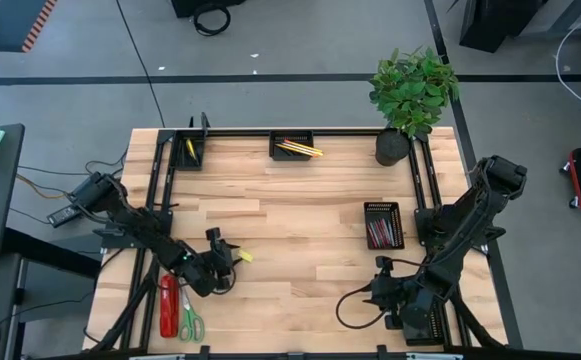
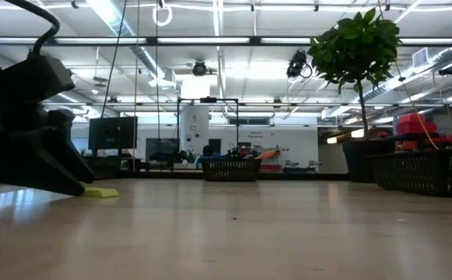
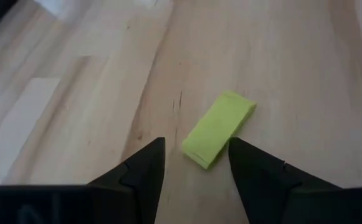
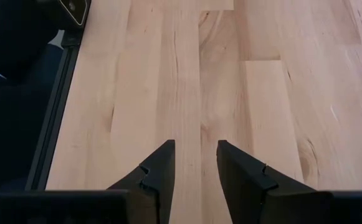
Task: Sort crayons/erasers/pens/pencils in bins
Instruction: Put the light green eraser into the bottom right black bin
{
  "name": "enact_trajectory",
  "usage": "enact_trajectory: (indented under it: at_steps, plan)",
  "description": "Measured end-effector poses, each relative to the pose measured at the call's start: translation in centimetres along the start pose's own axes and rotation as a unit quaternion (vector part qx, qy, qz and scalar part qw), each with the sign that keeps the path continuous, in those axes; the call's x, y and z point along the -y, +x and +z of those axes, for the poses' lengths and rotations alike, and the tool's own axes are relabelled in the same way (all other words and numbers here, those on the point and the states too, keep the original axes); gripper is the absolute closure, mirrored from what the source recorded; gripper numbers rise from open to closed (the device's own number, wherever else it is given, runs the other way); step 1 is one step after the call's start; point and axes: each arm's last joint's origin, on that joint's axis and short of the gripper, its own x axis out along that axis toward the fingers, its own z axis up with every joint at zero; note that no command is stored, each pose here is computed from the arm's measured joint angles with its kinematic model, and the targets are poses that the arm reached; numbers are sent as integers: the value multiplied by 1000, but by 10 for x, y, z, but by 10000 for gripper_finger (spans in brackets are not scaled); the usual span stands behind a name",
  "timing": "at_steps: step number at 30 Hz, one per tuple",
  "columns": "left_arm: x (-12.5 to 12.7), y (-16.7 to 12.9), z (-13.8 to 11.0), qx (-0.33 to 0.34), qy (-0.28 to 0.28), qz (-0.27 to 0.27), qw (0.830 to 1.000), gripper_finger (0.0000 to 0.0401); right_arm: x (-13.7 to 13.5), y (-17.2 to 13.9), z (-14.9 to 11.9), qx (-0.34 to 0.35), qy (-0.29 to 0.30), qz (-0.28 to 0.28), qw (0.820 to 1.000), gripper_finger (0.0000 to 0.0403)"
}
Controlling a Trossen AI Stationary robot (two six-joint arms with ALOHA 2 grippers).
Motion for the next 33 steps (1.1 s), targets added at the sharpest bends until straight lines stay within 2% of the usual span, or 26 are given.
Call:
enact_trajectory:
  at_steps: [5, 12, 18, 25, 33]
  plan:
    - [1, 0, 1, 5, 32, 0, 999, 218, 0, 0, 0, 2, -1, -2, 1000, 279]
    - [-4, 5, 4, 2, 43, 12, 999, 205, 1, 0, 1, 16, 0, -15, 1000, 279]
    - [-7, 24, 8, 13, 2, 27, 1000, 196, 4, 2, 4, 17, 6, -22, 1000, 279]
    - [-2, 50, 13, 54, -41, -13, 998, 203, 6, 4, 6, 17, 1, -27, 999, 279]
    - [0, 77, 26, 90, -45, -45, 994, 205, 12, 7, 11, 31, -5, -47, 998, 279]
